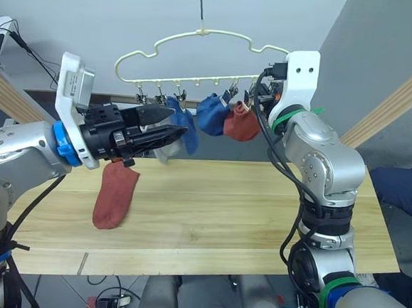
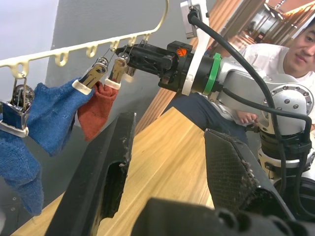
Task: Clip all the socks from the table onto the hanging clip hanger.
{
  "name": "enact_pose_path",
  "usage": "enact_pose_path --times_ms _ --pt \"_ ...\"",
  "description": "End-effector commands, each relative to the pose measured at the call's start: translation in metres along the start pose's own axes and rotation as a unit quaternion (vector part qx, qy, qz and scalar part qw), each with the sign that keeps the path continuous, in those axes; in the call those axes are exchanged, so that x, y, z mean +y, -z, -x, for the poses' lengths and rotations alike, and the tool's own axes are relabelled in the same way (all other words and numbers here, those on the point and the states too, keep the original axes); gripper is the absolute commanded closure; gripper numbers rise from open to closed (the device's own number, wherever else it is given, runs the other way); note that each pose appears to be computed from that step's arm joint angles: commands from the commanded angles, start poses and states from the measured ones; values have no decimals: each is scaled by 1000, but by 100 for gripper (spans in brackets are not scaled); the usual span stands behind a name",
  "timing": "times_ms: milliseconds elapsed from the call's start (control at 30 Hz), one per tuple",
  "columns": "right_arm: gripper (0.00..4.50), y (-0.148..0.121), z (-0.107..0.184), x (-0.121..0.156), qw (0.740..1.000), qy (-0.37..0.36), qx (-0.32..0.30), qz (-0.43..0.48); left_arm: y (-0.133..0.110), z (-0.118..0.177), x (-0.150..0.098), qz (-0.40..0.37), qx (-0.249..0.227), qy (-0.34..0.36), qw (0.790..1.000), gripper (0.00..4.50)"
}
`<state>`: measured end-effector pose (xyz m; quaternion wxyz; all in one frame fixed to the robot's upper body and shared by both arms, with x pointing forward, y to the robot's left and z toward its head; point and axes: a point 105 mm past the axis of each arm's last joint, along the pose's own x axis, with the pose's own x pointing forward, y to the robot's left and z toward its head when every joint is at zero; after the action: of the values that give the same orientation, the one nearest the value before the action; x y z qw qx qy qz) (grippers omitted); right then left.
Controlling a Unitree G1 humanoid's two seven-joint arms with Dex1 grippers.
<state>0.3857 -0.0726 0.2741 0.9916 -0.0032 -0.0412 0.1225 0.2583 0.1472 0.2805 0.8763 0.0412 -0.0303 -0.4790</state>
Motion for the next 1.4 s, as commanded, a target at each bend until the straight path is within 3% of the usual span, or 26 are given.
enact_pose_path --times_ms 33,267,400,500,600,733,767,1033,1200,1400 --pt "443 -21 3 2 999 3 -39 4 -12 2 -7 -28 -19 5 999 192" --pt "447 -22 3 -3 999 14 -42 6 -3 1 -2 -28 2 -17 999 192" --pt "447 -25 4 -4 999 18 -45 5 21 11 19 -9 42 -92 995 192" --pt "447 -27 5 -5 999 19 -46 4 53 34 47 -3 109 -181 977 192" --pt "450 -26 6 -6 999 22 -45 4 72 49 61 -13 147 -223 964 139" --pt "450 -26 7 -8 999 25 -44 4 88 63 74 -15 170 -263 950 16" --pt "450 -26 7 -8 999 26 -44 4 92 65 76 -25 179 -270 946 4" --pt "450 -26 13 -13 999 35 -39 9 158 92 120 -20 220 -401 889 4" --pt "450 -26 15 -14 999 36 -38 12 182 88 122 -25 231 -394 889 4" --pt "450 -25 19 -16 998 42 -32 15 216 81 130 25 227 -405 886 4"
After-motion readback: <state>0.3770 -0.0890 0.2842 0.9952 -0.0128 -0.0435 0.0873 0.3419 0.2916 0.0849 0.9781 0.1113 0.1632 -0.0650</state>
